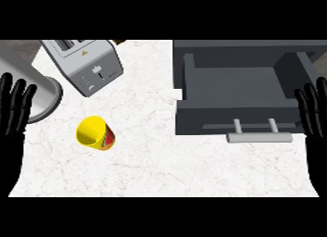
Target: Pick up the cup, place it into the drawer and close the drawer
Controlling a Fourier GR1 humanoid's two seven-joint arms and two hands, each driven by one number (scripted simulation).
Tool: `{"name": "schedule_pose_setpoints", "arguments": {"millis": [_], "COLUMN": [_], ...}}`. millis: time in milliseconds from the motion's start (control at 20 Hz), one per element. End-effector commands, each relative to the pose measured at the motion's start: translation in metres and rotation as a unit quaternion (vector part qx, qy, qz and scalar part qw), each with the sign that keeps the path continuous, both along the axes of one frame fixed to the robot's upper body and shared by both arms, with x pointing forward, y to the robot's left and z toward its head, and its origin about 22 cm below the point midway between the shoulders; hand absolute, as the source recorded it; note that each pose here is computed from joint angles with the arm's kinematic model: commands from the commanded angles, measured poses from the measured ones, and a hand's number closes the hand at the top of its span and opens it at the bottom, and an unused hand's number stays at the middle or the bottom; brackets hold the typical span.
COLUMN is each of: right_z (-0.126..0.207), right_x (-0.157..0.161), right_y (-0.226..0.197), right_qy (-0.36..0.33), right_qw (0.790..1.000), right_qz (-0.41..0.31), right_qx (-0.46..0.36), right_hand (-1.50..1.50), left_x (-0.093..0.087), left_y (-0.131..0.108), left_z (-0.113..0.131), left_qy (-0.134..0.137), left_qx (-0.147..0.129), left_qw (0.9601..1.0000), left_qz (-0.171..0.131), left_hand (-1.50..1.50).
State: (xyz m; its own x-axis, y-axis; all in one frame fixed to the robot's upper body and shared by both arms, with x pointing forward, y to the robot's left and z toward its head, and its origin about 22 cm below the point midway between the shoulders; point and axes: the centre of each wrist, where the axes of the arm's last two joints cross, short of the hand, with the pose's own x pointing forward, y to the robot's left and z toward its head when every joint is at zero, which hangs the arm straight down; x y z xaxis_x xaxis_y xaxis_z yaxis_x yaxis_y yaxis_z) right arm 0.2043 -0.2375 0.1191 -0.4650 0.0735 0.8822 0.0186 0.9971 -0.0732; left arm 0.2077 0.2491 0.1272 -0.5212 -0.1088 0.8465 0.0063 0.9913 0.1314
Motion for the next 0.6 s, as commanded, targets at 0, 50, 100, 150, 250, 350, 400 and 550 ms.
{"name": "schedule_pose_setpoints", "arguments": {"millis": [0, 50, 100, 150, 250, 350, 400, 550], "right_z": [0.000, 0.002, -0.006, -0.006, 0.002, 0.001, 0.000, -0.001], "right_x": [-0.003, -0.004, 0.007, 0.011, -0.003, 0.004, 0.002, 0.001], "right_y": [-0.001, -0.001, 0.002, -0.012, -0.003, -0.005, -0.011, -0.007], "right_qy": [-0.006, 0.006, -0.010, -0.013, -0.035, 0.013, 0.018, 0.019], "right_qw": [1.000, 1.000, 1.000, 1.000, 0.999, 0.998, 0.997, 0.998], "right_qz": [0.001, -0.003, -0.005, -0.009, -0.010, 0.025, 0.024, 0.018], "right_qx": [-0.004, 0.004, -0.006, 0.003, 0.003, -0.054, -0.065, -0.065], "right_hand": [-1.50, -1.50, -1.50, -1.50, -1.50, -1.50, -1.50, -1.50], "left_x": [0.006, 0.021, 0.002, -0.005, 0.007, -0.001, 0.011, -0.006], "left_y": [-0.006, 0.000, -0.015, -0.006, -0.015, -0.026, -0.023, -0.016], "left_z": [-0.004, 0.019, -0.003, -0.002, -0.005, -0.033, -0.023, -0.038], "left_qy": [0.006, 0.008, 0.015, 0.011, 0.027, 0.104, 0.104, 0.124], "left_qx": [0.008, 0.004, -0.002, -0.008, -0.014, -0.122, -0.122, -0.132], "left_qw": [0.9996, 0.9987, 0.9967, 0.9951, 0.9893, 0.9769, 0.9765, 0.9728], "left_qz": [-0.025, -0.050, -0.080, -0.098, -0.143, -0.142, -0.145, -0.144], "left_hand": [-1.50, -1.50, -1.50, -1.50, -1.50, -1.50, -1.50, -1.50]}}
